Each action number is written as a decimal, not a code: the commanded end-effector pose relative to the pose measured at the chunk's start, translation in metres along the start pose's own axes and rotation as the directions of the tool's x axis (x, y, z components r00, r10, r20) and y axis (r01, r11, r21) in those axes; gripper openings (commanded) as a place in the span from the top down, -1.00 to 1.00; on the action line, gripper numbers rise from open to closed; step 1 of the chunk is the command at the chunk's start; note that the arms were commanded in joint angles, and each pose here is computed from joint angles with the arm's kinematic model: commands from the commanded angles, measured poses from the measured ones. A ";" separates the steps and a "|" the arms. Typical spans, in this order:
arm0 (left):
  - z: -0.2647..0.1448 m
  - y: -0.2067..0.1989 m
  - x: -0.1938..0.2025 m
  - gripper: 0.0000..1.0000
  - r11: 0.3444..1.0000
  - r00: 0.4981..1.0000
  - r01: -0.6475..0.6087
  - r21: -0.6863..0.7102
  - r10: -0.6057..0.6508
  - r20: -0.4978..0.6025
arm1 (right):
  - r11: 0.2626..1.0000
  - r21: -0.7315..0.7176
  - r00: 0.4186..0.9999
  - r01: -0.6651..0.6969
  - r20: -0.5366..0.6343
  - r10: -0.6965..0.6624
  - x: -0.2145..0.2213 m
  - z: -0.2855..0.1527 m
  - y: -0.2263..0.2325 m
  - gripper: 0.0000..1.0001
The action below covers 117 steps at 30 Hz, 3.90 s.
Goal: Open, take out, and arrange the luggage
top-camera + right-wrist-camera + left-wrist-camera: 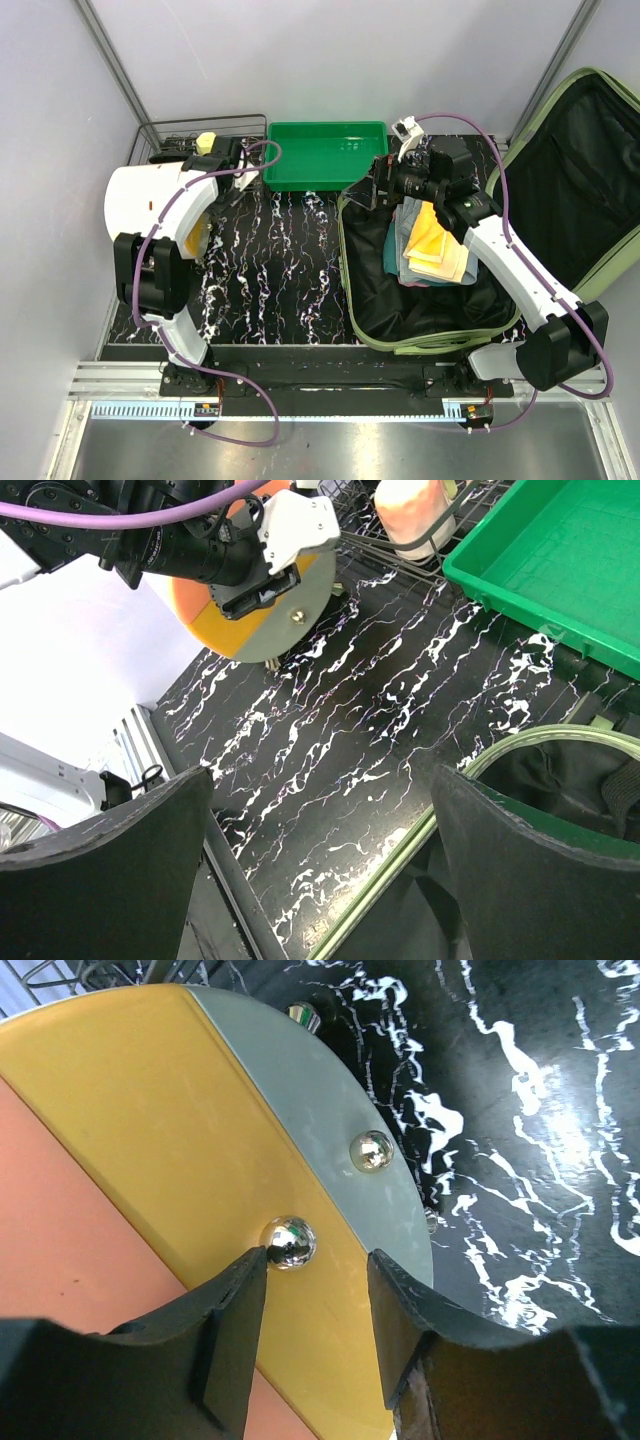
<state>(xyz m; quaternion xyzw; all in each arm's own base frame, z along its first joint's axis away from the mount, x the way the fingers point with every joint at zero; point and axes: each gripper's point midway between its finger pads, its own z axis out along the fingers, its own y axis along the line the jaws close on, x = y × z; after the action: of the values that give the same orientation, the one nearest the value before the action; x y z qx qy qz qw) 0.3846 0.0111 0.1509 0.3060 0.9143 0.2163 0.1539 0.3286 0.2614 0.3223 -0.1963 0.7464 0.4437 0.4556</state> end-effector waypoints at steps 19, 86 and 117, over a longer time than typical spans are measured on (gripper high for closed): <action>-0.132 -0.073 -0.088 -0.95 0.927 0.902 -0.168 0.335 0.007 0.432 | 0.974 0.111 0.978 0.198 -0.089 -0.189 -0.002 -0.036 -0.018 -0.99; -0.247 -0.186 -0.199 -0.82 0.677 0.271 -0.634 0.374 -0.258 0.927 | 0.607 0.057 0.515 0.793 -0.596 -0.616 0.093 -0.127 -0.129 1.00; -0.295 -0.343 -0.222 -0.82 0.641 -0.398 -0.719 -0.269 -0.062 0.915 | 0.707 -0.056 0.658 0.705 -0.321 -0.681 0.059 -0.117 -0.044 1.00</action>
<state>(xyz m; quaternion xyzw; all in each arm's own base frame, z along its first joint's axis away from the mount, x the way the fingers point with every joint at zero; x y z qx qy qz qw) 0.2656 -0.4459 0.2427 0.6471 0.3425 -0.3461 0.5867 0.2740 0.1364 0.2489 -0.5102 0.7180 0.1474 0.4499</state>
